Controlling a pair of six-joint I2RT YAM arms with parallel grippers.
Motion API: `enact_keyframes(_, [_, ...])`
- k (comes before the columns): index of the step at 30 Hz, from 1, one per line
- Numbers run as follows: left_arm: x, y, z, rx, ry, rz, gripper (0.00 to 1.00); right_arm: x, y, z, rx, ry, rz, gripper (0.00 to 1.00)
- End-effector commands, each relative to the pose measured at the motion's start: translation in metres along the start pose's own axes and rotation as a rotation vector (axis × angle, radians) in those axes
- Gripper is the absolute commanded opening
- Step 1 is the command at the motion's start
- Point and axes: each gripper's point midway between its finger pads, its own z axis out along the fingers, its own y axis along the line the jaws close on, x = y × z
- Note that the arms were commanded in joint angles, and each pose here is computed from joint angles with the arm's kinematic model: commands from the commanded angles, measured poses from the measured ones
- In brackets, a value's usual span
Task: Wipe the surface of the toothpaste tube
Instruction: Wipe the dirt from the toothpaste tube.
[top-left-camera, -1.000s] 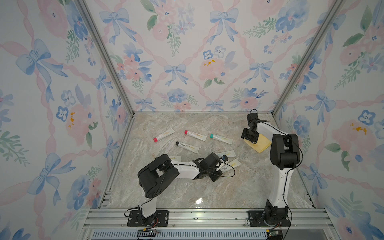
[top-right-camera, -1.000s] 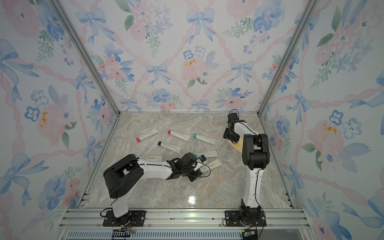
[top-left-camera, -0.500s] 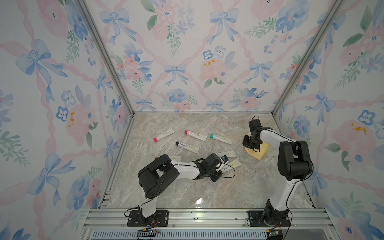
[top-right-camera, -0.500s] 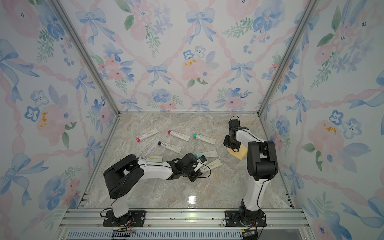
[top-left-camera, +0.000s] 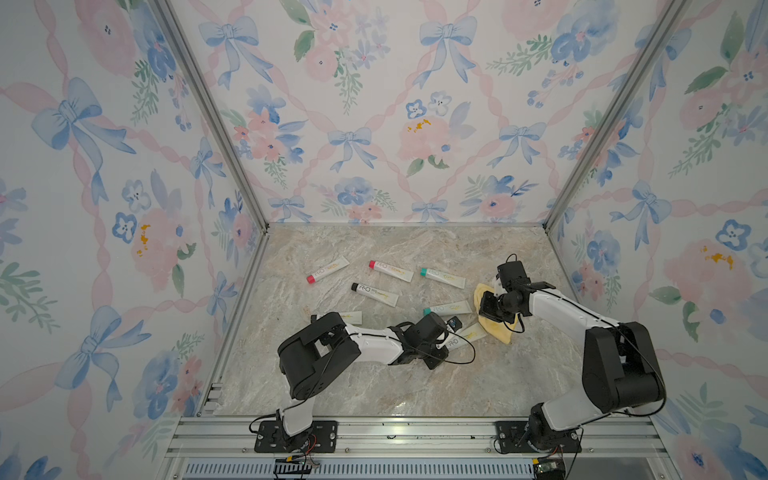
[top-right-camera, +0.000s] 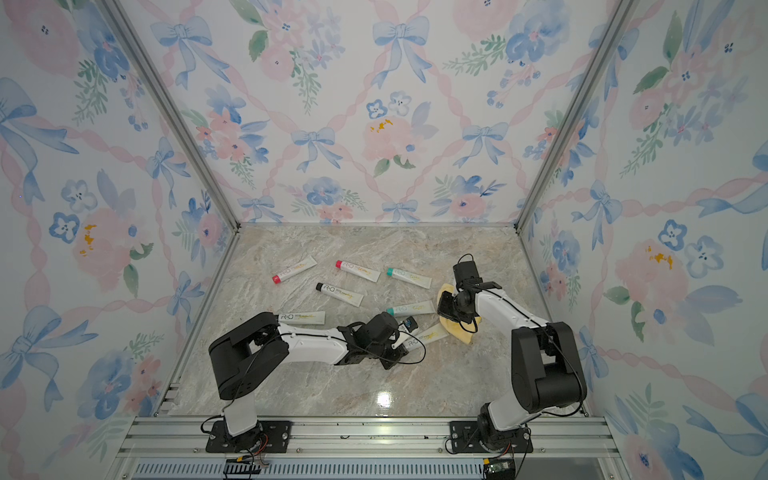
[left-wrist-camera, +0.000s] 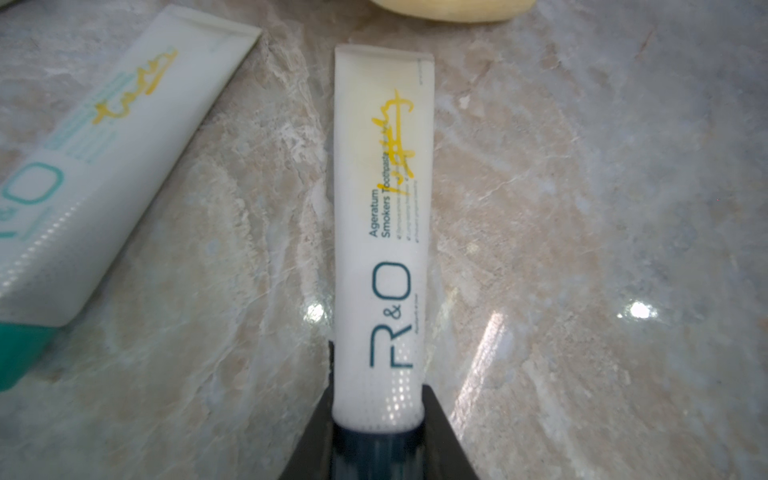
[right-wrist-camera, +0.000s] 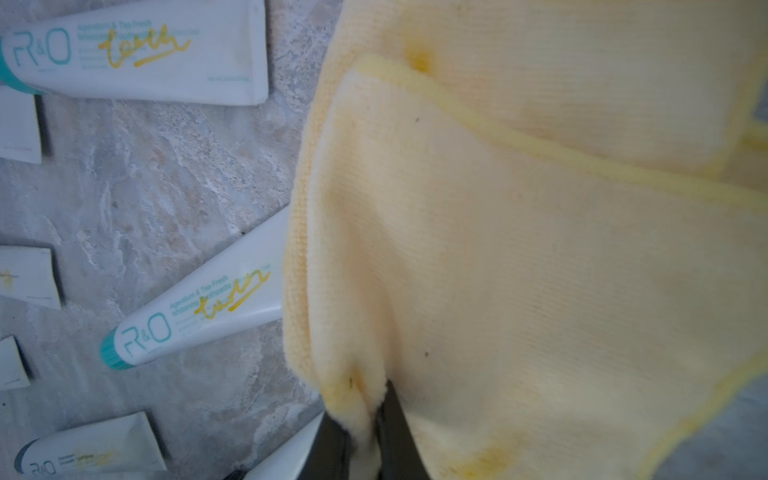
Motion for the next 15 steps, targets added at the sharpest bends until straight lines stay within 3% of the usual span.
enact_keyframes(1, [0.048, -0.007, 0.009, 0.020, 0.150, -0.013, 0.17, 0.016, 0.024, 0.003, -0.115, 0.041, 0.000, 0.13])
enact_keyframes(10, [0.045, -0.004, 0.008, -0.001, 0.132, -0.015, 0.16, 0.063, 0.020, 0.026, -0.091, 0.155, -0.026, 0.12])
enact_keyframes(15, [0.047, -0.002, 0.008, -0.010, 0.133, -0.018, 0.15, 0.070, -0.007, 0.026, 0.060, 0.139, -0.070, 0.10])
